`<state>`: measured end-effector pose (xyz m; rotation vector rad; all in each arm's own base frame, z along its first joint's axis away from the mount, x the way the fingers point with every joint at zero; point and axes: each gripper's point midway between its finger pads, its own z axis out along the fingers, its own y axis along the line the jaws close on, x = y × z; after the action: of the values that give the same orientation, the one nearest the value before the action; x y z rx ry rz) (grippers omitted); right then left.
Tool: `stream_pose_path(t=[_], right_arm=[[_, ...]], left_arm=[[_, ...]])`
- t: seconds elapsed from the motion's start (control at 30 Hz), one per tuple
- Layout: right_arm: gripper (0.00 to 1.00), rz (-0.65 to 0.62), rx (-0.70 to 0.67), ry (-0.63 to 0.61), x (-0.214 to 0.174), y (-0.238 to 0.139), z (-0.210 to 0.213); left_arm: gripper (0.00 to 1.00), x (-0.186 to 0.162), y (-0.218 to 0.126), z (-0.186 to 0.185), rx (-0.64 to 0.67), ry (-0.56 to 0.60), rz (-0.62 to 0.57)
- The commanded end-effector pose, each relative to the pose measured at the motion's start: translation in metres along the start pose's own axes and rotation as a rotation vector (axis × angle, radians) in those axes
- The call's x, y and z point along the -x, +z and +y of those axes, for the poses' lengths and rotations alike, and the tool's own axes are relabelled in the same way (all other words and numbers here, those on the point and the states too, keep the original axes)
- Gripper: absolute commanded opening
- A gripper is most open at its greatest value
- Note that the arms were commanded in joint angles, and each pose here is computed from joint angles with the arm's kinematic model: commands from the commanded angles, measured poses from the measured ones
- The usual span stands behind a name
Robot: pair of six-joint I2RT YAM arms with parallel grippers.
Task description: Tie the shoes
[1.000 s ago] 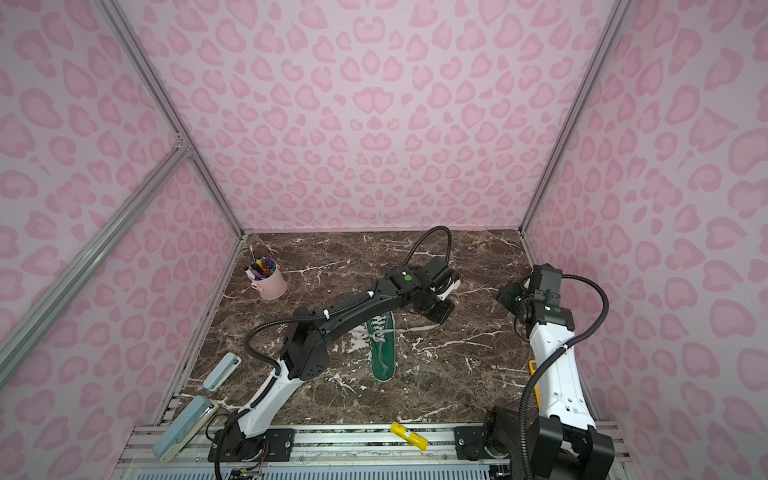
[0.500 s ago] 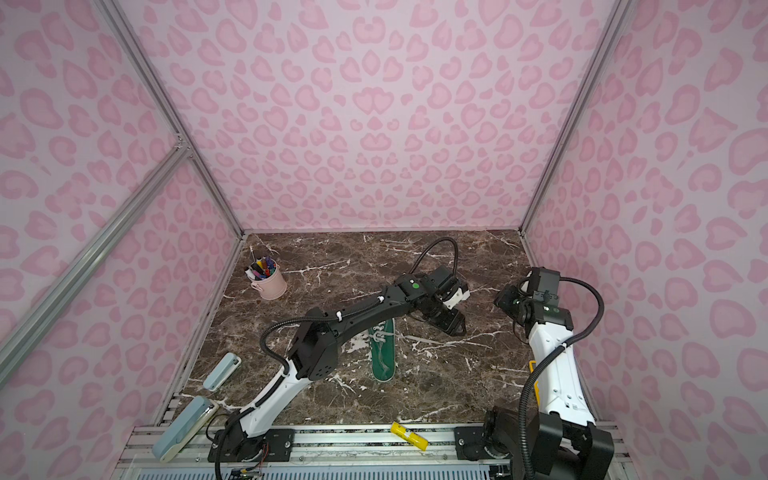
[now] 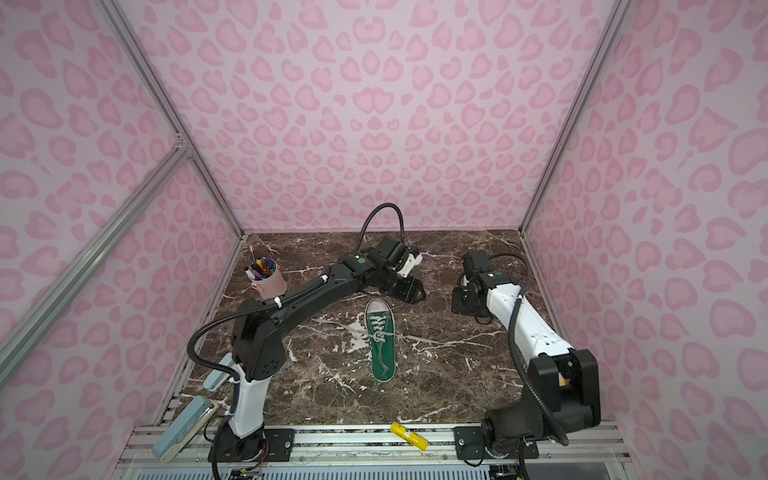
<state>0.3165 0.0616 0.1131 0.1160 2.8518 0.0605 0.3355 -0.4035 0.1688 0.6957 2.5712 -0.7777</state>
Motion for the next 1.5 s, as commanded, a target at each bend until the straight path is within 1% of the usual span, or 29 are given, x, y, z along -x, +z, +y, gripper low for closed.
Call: stream_pose_path(t=[0.0,0.1,0.23,0.27,0.37,0.47,0.7,0.87,1.0,1.07,1.23,1.4,1.47], right_arm=[[0.53,0.159,-0.098,-0.119,-0.034,0.013,0.003],[0.49,0.204,-0.104,-0.157,-0.048,0.023,0.017],[0.45,0.244,-0.095,-0.195,-0.072,0.034,0.035],[0.43,0.256,-0.101,-0.208,-0.077,0.038,0.036],[0.4,0.278,-0.123,-0.232,-0.084,0.048,0.033],[0.35,0.282,-0.127,-0.264,-0.083,0.054,0.033],[0.31,0.329,-0.113,-0.315,-0.088,0.068,0.037],[0.3,0.347,-0.146,-0.372,-0.086,0.07,0.035],[0.31,0.357,-0.193,-0.433,-0.085,0.07,0.032],[0.31,0.361,-0.197,-0.448,-0.085,0.071,0.031],[0.36,0.369,-0.215,-0.474,-0.085,0.073,0.028],[0.37,0.377,-0.187,-0.49,-0.087,0.077,0.032],[0.36,0.388,-0.174,-0.491,-0.09,0.079,0.034]], left_arm=[[0.65,-0.006,-0.017,0.032,0.043,-0.023,-0.053],[0.65,-0.026,-0.032,0.062,0.089,-0.062,-0.053],[0.65,-0.052,-0.044,0.089,0.131,-0.114,-0.048],[0.65,-0.067,-0.041,0.098,0.143,-0.136,-0.025],[0.64,-0.087,-0.044,0.109,0.16,-0.164,-0.007],[0.64,-0.098,-0.045,0.112,0.168,-0.174,0.005],[0.63,-0.11,-0.046,0.118,0.196,-0.189,0.029],[0.63,-0.118,-0.045,0.121,0.205,-0.196,0.049],[0.62,-0.12,-0.045,0.122,0.214,-0.197,0.054],[0.62,-0.121,-0.046,0.123,0.219,-0.198,0.055],[0.62,-0.124,-0.045,0.124,0.223,-0.202,0.064],[0.61,-0.126,-0.045,0.125,0.225,-0.203,0.069],[0.6,-0.127,-0.044,0.124,0.221,-0.204,0.074]])
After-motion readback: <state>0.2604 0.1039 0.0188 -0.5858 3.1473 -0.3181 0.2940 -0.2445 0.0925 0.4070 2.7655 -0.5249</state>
